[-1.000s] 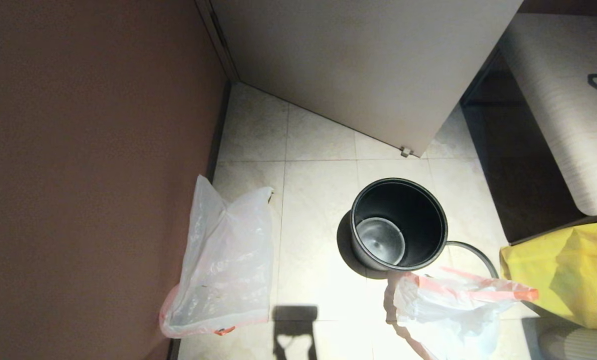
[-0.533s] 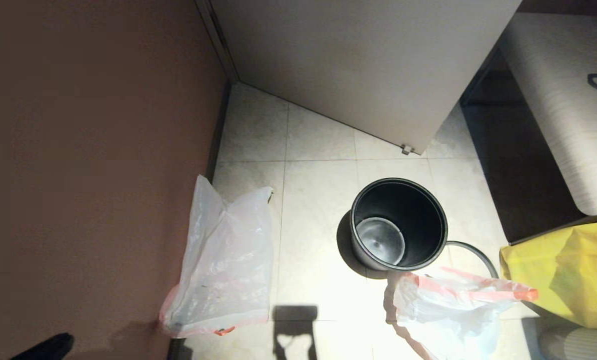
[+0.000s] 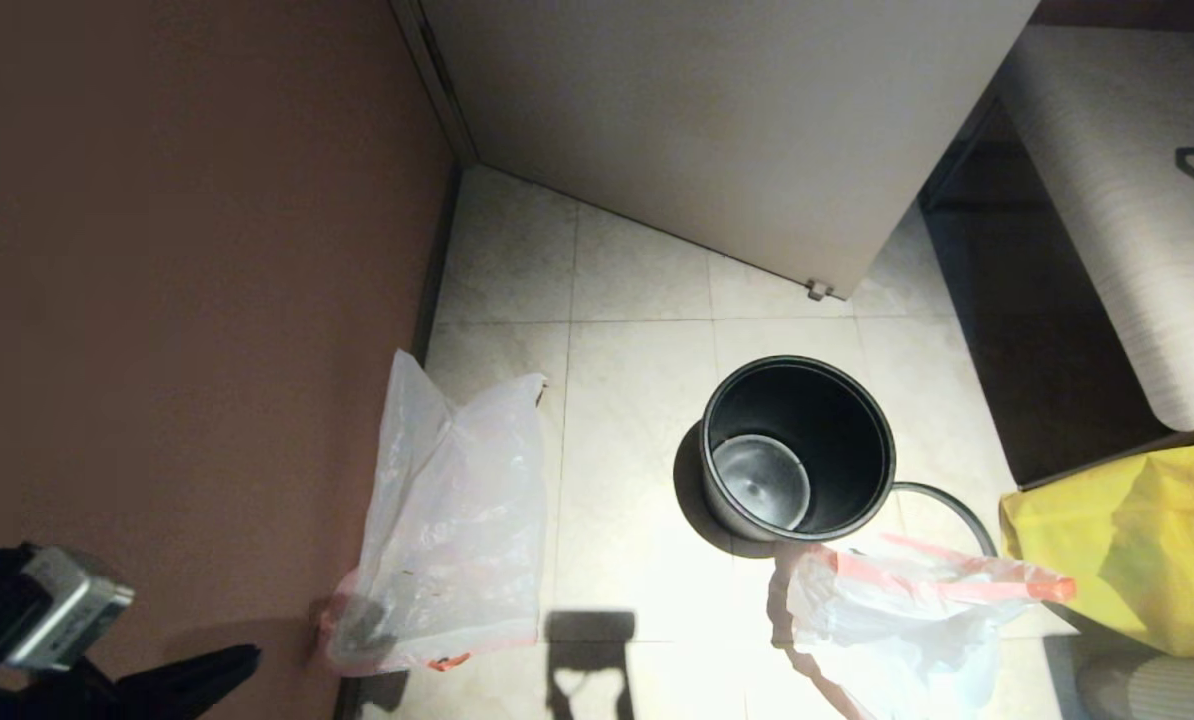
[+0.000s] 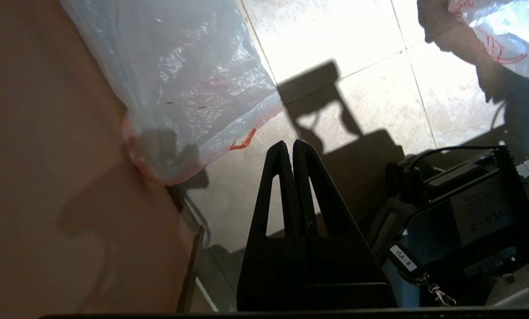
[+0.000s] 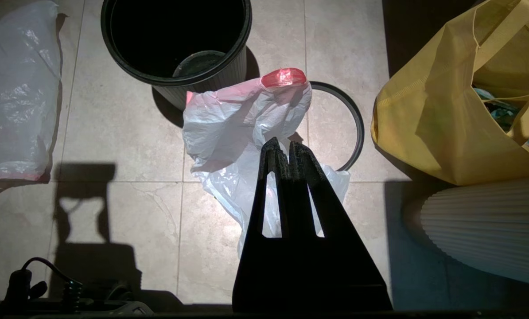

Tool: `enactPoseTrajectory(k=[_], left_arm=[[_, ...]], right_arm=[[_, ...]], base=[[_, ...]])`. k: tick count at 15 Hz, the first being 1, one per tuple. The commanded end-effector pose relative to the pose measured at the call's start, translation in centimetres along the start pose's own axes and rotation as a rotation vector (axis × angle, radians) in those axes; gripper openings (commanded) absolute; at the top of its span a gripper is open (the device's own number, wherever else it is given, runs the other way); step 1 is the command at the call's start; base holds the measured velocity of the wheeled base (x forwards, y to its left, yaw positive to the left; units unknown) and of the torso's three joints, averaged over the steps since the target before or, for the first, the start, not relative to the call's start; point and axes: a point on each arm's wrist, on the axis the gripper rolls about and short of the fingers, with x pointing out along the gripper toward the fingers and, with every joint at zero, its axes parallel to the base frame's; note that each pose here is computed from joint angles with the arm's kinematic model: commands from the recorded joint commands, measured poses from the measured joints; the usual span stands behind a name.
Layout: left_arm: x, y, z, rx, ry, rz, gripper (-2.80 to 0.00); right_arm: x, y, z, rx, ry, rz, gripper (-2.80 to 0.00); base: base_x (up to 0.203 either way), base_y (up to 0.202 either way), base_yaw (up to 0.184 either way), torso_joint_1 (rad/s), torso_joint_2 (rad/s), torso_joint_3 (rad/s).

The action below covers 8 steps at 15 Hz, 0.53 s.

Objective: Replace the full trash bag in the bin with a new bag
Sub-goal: Pick up a new trash bag

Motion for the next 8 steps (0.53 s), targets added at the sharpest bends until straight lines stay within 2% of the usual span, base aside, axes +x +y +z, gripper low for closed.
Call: enactPoseTrajectory(k=[1,5,8], left_arm=[[3.1,0.7,0.1,-0.019,0.112,-0.044,-2.80],[6.3,1.2,0.1,-0.025,0.175,-0.076,-2.80],[8.7,0.6,0.1,-0.012,0.215,-0.109,-2.80]], right_arm=[[0.0,0.0,0.0,0.000,0.002,0.001,-2.80],[0.0,0.0,0.0,0.000,0.001,0.001,-2.80],[0.0,0.0,0.0,0.000,0.001,0.001,-2.80]], base=[[0.000,0.000,0.000,0.000,0.00,0.000],[0.000,0.000,0.000,0.000,0.00,0.000],[0.000,0.000,0.000,0.000,0.00,0.000]])
